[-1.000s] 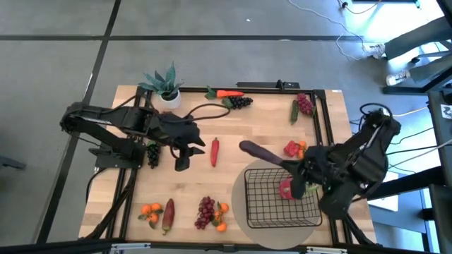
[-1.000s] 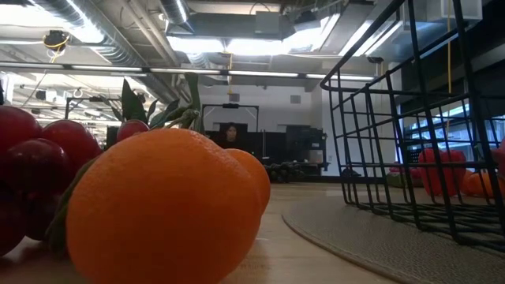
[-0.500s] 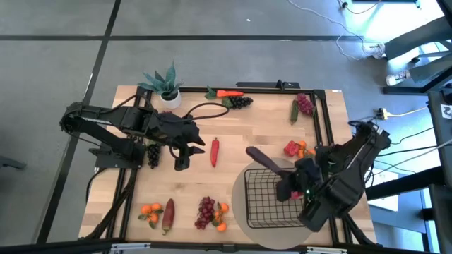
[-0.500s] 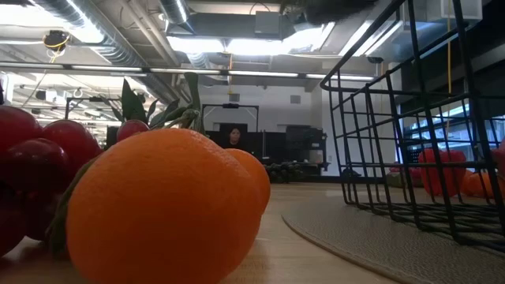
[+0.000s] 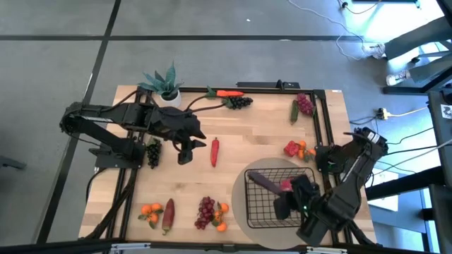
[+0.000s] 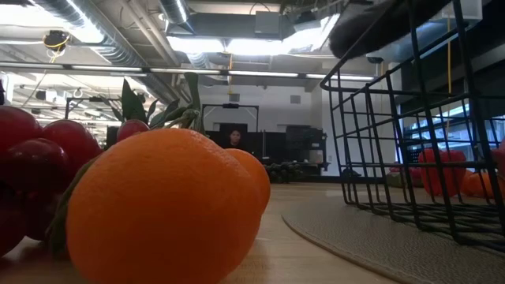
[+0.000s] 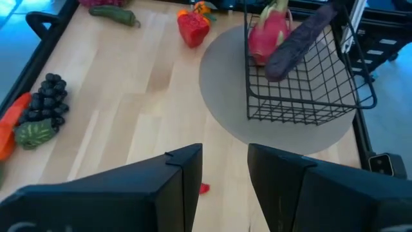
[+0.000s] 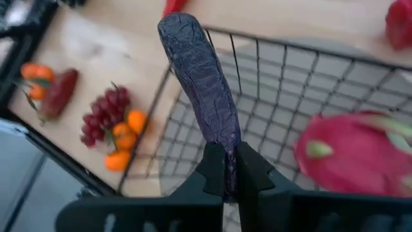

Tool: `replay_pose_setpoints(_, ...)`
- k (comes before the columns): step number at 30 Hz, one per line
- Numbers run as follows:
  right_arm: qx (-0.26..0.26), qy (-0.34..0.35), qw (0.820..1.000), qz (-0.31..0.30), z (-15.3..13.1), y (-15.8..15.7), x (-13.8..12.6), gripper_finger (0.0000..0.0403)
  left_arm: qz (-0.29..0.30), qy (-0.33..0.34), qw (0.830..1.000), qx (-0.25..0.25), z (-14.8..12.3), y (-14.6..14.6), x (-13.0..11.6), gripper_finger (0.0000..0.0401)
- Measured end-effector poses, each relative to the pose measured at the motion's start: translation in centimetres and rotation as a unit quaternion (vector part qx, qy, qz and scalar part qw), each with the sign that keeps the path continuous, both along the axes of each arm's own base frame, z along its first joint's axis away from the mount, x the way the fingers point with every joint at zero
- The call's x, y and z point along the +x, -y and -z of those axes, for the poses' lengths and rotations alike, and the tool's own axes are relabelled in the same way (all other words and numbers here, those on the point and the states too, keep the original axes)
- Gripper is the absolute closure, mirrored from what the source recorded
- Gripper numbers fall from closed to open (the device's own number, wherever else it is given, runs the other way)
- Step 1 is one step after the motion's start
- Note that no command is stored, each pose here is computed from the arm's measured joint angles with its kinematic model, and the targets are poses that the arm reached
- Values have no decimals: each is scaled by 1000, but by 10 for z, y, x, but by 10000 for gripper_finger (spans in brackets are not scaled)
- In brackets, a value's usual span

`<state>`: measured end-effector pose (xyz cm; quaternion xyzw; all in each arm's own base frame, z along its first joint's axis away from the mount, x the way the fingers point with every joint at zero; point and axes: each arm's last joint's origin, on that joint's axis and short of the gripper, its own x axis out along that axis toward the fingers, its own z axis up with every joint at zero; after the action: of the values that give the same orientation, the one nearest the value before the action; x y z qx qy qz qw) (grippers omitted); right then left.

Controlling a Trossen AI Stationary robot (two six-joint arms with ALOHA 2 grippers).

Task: Build produce basket
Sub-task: Put the eggplant into the wire basket

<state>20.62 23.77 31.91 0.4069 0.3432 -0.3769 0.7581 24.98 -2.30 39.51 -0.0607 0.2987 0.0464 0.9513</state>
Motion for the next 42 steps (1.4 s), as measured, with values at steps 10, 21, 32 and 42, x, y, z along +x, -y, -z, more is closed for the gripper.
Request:
replay_pose_setpoints(10, 2, -12, 1000, -1, 1, 0, -1, 403, -3, 0, 1000, 0, 0, -2, 0, 289)
replay_pose_setpoints(21, 18, -76, 997, -1, 21, -11, 7, 403, -1, -1, 1000, 3, 0, -2, 0, 289)
replay_pose_setpoints(32, 9, -143, 990, -7, 51, -24, 18, 403, -1, -1, 1000, 3, 0, -2, 0, 289)
replay_pose_setpoints(42, 83, -268, 956, -86, 61, -33, 16, 402, -1, -1, 1000, 3, 0, -2, 0, 289)
